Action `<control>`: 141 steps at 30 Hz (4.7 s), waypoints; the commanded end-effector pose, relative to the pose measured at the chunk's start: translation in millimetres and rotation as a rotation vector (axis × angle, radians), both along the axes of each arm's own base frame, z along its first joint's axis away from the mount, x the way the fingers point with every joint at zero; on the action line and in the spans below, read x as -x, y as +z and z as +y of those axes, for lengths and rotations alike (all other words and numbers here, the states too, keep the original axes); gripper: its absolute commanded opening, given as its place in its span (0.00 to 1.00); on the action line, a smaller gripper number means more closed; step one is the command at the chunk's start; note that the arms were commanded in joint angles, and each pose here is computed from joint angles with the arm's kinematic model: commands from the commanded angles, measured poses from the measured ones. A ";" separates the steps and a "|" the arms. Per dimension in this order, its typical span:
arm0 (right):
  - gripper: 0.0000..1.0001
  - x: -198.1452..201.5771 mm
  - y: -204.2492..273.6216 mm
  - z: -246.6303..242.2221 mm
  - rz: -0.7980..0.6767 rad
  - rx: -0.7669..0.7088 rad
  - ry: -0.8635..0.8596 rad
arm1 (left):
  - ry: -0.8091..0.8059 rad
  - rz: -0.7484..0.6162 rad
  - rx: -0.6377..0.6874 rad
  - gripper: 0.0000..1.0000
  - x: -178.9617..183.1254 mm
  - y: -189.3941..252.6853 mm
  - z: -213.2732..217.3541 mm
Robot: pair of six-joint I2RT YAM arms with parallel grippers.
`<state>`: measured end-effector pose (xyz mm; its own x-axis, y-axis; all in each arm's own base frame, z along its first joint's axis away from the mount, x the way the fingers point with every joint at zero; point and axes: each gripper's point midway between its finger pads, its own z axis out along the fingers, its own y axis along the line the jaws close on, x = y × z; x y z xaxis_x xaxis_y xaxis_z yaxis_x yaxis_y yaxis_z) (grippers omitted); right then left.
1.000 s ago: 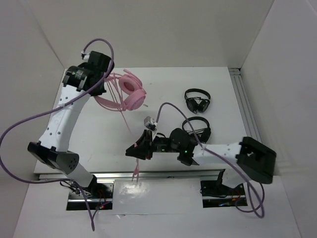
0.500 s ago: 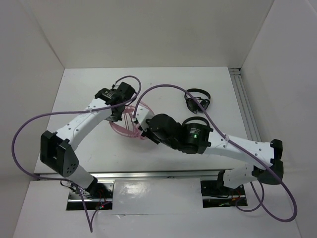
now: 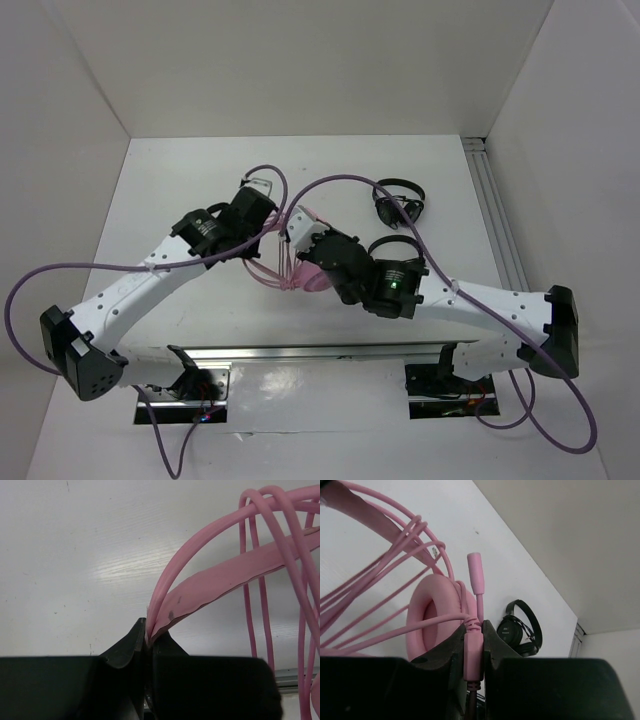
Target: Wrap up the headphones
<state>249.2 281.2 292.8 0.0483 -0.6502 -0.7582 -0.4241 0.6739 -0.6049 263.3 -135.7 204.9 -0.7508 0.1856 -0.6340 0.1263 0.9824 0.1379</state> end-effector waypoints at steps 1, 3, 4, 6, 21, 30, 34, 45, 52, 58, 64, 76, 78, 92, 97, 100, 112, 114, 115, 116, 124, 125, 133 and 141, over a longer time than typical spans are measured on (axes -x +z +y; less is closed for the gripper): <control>0.07 -17.7 65.6 -21.4 -0.113 -0.293 -0.100 | -0.115 0.041 -0.059 0.00 24.4 4.8 2.0; 0.14 -25.5 60.0 -22.9 -0.110 -0.298 -0.118 | -0.128 0.032 -0.046 0.00 29.9 13.1 -1.3; 0.16 -26.7 56.1 -17.8 -0.109 -0.302 -0.108 | -0.139 0.041 -0.054 0.00 33.4 12.1 -1.9; 0.18 -28.9 57.6 -18.3 -0.112 -0.311 -0.108 | -0.135 0.035 -0.071 0.00 36.2 15.8 -0.4; 0.38 -52.4 65.6 -26.4 -0.099 -0.351 -0.096 | -0.123 0.033 -0.147 0.00 44.5 14.5 10.8; 0.50 -50.6 79.3 -6.9 0.021 -0.423 0.123 | -0.120 0.067 -0.143 0.00 46.5 5.2 6.9; 0.50 -51.4 81.5 -5.2 0.036 -0.425 0.165 | -0.144 0.073 -0.136 0.00 49.7 2.2 0.9; 0.37 -65.5 37.0 0.1 0.141 -0.411 0.196 | -0.155 0.065 -0.102 0.00 54.8 10.8 1.3; 0.57 -54.6 13.9 5.1 0.296 -0.524 0.379 | -0.136 -0.001 -0.018 0.00 53.9 50.9 -1.7; 0.59 -47.3 7.7 0.7 0.387 -0.662 0.541 | -0.233 -0.042 0.150 0.00 58.5 80.6 -28.3; 0.60 -27.5 5.4 -2.1 0.464 -0.666 0.668 | -0.221 -0.019 0.236 0.00 52.9 86.1 -33.6; 0.66 26.4 5.3 -16.0 0.544 -0.640 0.774 | -0.241 0.001 0.380 0.00 46.1 95.8 -51.1; 0.66 21.4 -9.2 -16.2 0.556 -0.639 0.746 | -0.258 -0.002 0.414 0.00 45.9 101.4 -55.8; 0.66 12.5 -30.2 5.8 0.474 -0.690 0.700 | -0.314 -0.004 0.543 0.00 50.2 124.5 -74.1; 0.49 9.2 -29.6 18.8 0.467 -0.735 0.730 | -0.327 -0.041 0.597 0.00 46.1 135.2 -82.7; 0.34 13.6 -41.0 30.7 0.498 -0.747 0.752 | -0.338 -0.051 0.648 0.00 47.4 140.2 -87.1; 1.00 24.4 -47.4 48.0 0.578 -0.818 0.809 | -0.161 -0.201 0.670 0.00 14.3 134.1 -67.1; 1.00 25.6 -52.7 47.1 0.590 -0.816 0.803 | -0.103 -0.241 0.674 0.00 6.5 135.5 -54.2; 1.00 27.2 -59.4 45.9 0.604 -0.813 0.796 | -0.090 -0.250 0.684 0.00 5.5 136.4 -51.6; 1.00 29.1 -59.6 44.3 0.603 -0.813 0.796 | -0.084 -0.270 0.688 0.00 6.4 139.4 -48.4; 1.00 -6.1 -73.0 15.0 0.510 -0.888 0.492 | -0.028 -0.278 0.700 0.00 1.8 126.6 -29.5; 1.00 -12.9 -68.4 10.4 0.491 -0.922 0.441 | -0.042 -0.278 0.712 0.00 2.3 128.8 -32.3; 1.00 -27.2 -59.7 -2.9 0.484 -0.966 0.390 | -0.009 -0.262 0.708 0.00 -1.0 117.6 -21.7; 1.00 -61.0 -94.4 -75.2 0.426 -0.884 -0.146 | 0.076 -0.295 0.696 0.00 -13.9 115.8 -1.5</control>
